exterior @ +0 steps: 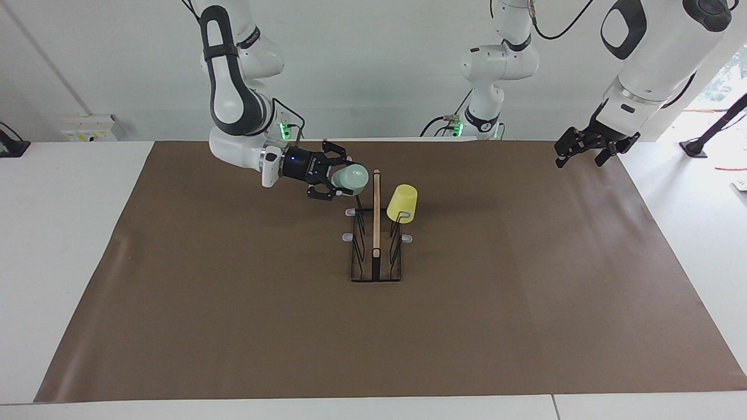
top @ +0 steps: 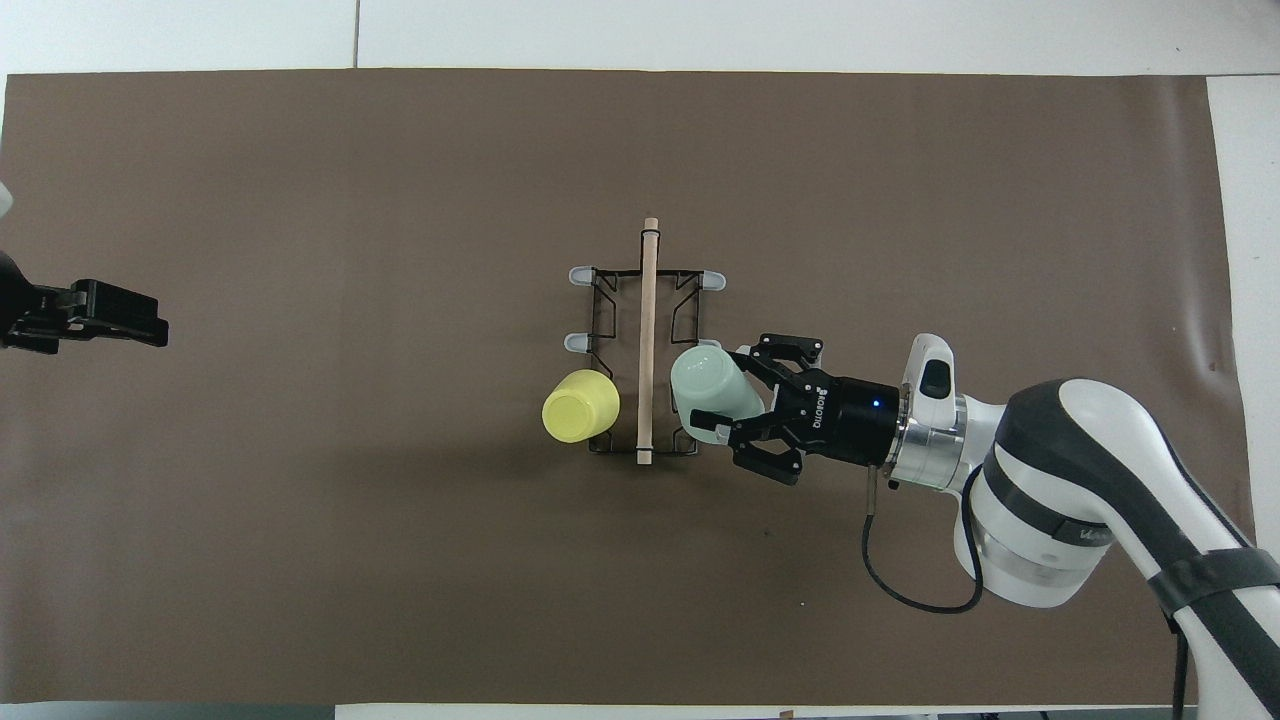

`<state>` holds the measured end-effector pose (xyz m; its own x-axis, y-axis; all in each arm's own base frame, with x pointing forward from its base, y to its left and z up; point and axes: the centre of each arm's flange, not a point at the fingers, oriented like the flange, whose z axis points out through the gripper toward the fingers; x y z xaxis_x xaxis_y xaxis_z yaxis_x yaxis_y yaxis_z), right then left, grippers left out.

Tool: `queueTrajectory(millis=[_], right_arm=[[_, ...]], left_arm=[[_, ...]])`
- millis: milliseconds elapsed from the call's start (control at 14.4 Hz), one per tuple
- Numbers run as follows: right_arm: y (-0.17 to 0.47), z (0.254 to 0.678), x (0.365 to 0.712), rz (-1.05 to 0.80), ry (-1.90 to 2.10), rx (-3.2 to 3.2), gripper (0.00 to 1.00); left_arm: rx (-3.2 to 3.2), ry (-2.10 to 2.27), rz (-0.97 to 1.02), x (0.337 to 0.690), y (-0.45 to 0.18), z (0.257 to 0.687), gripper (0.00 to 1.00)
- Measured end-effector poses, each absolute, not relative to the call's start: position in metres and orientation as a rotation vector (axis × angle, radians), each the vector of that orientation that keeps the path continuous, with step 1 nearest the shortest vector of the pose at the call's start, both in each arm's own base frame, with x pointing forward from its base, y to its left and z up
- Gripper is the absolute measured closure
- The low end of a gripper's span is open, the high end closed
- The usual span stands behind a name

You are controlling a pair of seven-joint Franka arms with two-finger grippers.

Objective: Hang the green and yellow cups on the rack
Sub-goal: 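Lower the green cup onto a rack peg with the right gripper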

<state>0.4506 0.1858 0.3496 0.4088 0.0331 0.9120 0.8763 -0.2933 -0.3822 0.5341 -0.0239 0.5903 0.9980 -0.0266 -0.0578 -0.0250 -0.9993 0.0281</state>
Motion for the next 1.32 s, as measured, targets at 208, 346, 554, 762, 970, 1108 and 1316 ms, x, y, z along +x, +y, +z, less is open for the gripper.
queueTrajectory(millis=[208, 346, 554, 762, 970, 1108, 1316], right_arm=[[0.185, 0.331, 0.446, -1.043, -0.827, -1.650, 0.32], [0.185, 0.325, 0.445, -1.046, -0.829, -1.649, 0.32], [0.185, 0.310, 0.442, -1.071, -0.831, -1.643, 0.32], [0.186, 0.284, 0.436, -1.073, -0.853, -1.628, 0.32], [0.185, 0.269, 0.432, -1.067, -0.866, -1.633, 0.32], [0.184, 0.266, 0.430, -1.065, -0.861, -1.637, 0.32], [0.186, 0.268, 0.429, -1.083, -0.816, -1.607, 0.17]], left_arm=[[3.112, -0.045, -0.112, 0.533, -0.025, 0.587, 0.00], [3.114, -0.051, -0.118, 0.533, -0.025, 0.587, 0.00], [3.116, -0.052, -0.125, 0.540, -0.023, 0.595, 0.00], [3.115, -0.050, -0.138, 0.554, -0.022, 0.594, 0.00], [3.114, -0.050, -0.149, 0.559, -0.022, 0.590, 0.00], [3.114, -0.050, -0.154, 0.558, -0.022, 0.589, 0.00], [3.114, -0.050, -0.171, 0.556, -0.022, 0.588, 0.00]])
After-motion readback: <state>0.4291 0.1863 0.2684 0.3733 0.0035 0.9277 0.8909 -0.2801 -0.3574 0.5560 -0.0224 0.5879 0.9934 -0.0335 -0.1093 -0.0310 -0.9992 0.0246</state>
